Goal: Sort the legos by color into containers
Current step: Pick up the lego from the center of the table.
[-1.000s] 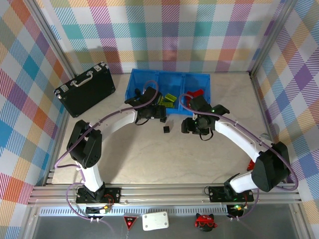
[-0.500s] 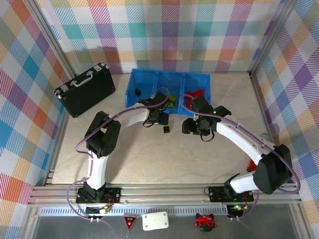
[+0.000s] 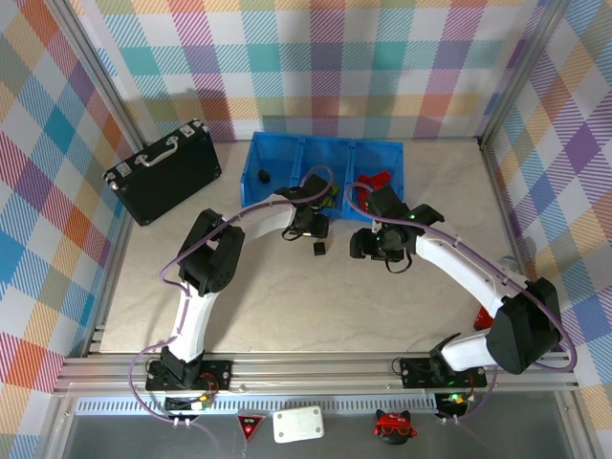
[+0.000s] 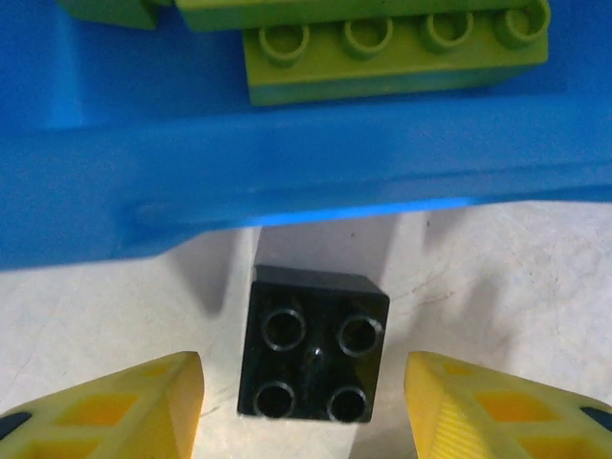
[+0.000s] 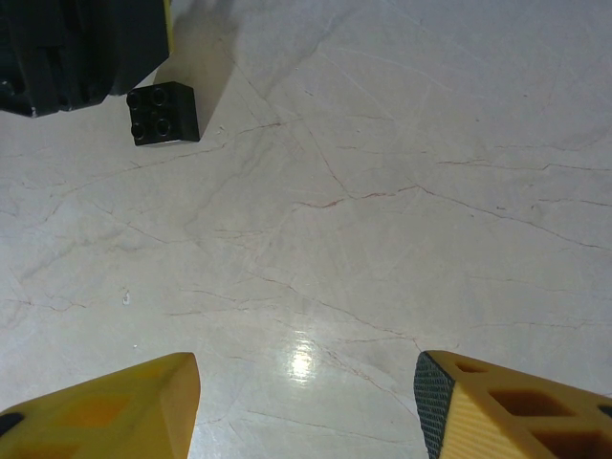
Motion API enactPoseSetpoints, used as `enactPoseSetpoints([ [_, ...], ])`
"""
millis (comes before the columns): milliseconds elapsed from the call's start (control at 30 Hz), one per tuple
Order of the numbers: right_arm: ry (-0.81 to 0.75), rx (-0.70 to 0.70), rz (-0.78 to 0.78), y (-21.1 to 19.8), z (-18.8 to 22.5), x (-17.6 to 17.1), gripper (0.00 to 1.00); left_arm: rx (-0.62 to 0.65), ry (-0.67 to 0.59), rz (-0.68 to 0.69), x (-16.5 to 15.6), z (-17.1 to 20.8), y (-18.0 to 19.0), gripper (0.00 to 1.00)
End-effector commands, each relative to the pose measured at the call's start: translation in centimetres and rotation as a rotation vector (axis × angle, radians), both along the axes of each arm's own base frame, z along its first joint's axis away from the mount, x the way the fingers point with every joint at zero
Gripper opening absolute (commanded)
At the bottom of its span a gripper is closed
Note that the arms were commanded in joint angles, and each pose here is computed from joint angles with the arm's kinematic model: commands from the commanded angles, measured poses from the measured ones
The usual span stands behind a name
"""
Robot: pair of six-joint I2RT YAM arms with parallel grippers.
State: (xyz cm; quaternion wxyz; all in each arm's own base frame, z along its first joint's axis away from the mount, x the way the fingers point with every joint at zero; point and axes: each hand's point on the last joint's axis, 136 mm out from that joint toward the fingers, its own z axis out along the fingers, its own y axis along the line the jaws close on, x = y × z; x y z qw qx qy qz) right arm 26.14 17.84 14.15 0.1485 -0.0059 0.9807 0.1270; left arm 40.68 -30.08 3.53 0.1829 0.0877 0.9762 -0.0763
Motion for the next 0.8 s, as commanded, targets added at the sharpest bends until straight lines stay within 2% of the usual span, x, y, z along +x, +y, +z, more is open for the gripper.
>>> enactPoseSetpoints([
  [0,0.010,-0.025,-0.002,-0.6,0.0,-0.6,0.63,0.007,0.005,-0.025,0.1,-0.2,-0.6,0.55],
  [400,0.003,-0.022,-0.008,-0.7,0.3,-0.7,0.62,-0.002,0.001,-0.035,0.0,0.5,-0.9,0.36],
  [567,-0.002,-0.019,-0.007,-0.6,0.5,-0.6,0.62,-0.001,-0.025,-0.032,-0.4,2.3,-0.5,0.34],
  [767,0.000,-0.017,-0.001,-0.4,0.3,-0.3,0.62,-0.009,-0.089,-0.013,-1.0,6.3,1.0,0.33],
])
